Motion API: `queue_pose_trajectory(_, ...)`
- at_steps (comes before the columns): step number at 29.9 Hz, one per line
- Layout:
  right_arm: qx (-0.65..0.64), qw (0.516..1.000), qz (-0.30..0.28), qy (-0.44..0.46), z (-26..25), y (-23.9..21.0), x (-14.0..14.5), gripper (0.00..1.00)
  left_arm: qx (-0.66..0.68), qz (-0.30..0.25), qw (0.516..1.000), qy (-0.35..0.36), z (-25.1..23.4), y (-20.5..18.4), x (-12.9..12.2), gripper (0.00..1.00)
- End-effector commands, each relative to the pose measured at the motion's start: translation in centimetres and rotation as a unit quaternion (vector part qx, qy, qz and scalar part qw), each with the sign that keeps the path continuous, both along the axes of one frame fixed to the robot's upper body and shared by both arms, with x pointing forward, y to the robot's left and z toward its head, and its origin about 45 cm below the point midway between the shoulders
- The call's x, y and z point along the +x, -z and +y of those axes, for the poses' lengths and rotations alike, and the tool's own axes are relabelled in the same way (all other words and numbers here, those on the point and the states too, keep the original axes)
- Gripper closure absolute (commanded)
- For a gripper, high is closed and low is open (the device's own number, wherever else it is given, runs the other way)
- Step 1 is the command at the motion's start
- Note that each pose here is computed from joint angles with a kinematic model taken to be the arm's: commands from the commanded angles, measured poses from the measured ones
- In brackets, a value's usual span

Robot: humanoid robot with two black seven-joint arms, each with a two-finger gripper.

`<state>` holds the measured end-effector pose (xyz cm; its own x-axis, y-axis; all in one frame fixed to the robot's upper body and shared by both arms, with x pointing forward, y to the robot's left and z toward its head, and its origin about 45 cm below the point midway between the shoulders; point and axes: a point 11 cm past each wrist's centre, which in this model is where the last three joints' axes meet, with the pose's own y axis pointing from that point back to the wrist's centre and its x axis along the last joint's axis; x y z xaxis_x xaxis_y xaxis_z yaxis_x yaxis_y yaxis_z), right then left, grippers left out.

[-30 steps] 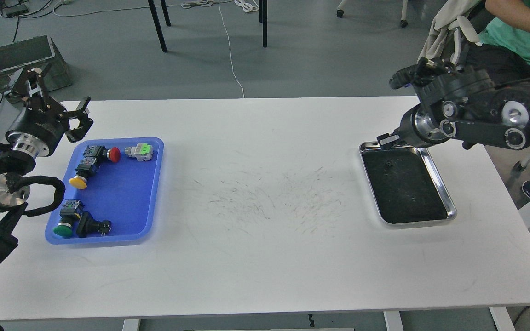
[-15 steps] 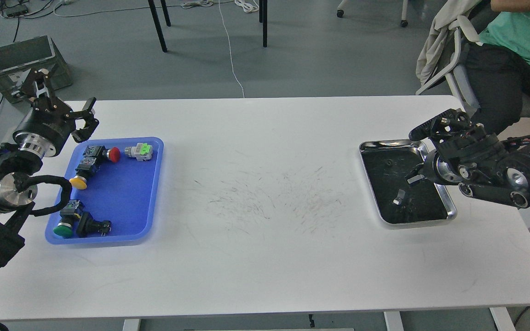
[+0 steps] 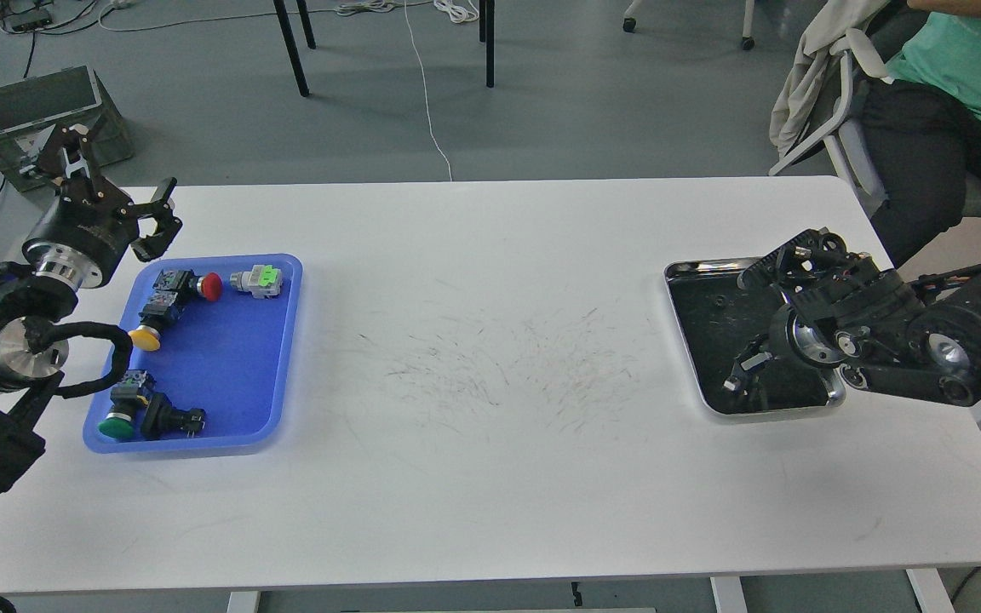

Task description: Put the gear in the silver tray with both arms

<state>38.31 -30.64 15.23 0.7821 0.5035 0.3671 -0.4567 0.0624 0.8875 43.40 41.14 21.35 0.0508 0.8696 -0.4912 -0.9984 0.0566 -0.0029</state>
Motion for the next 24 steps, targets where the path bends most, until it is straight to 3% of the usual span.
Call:
queue_pose_trajectory(1,0.027,0.999,0.004,0.027,0.5,-0.5,0.0,0.03,0.0,0.001,1.0,-0.001,0.0,0.0,0.0,0.02)
queue_pose_trajectory(10,0.166,0.977,-0.061,0.121,3.0,-6.5,4.3,0.02,0.002,0.004,1.0,0.001,-0.1,0.2,0.0,0.02)
queue_pose_trajectory(14,0.267,0.936,-0.116,0.197,1.5,-11.5,7.0,0.02,0.006,0.004,1.0,-0.004,0.0,0.0,0.2,0.02)
queue_pose_trajectory(16,0.341,0.897,-0.143,0.245,0.6,-14.3,8.2,0.02,0.01,0.003,1.0,-0.005,0.2,-0.3,0.3,0.02)
queue_pose_trajectory(20,0.497,0.785,-0.131,0.345,-0.4,-15.0,8.9,0.03,0.018,-0.002,1.0,-0.008,0.2,-1.1,1.0,0.02)
queue_pose_trajectory(24,0.659,0.576,-0.124,0.468,-4.8,-16.5,10.0,0.03,0.025,0.003,0.999,-0.027,0.4,-1.5,1.7,0.02)
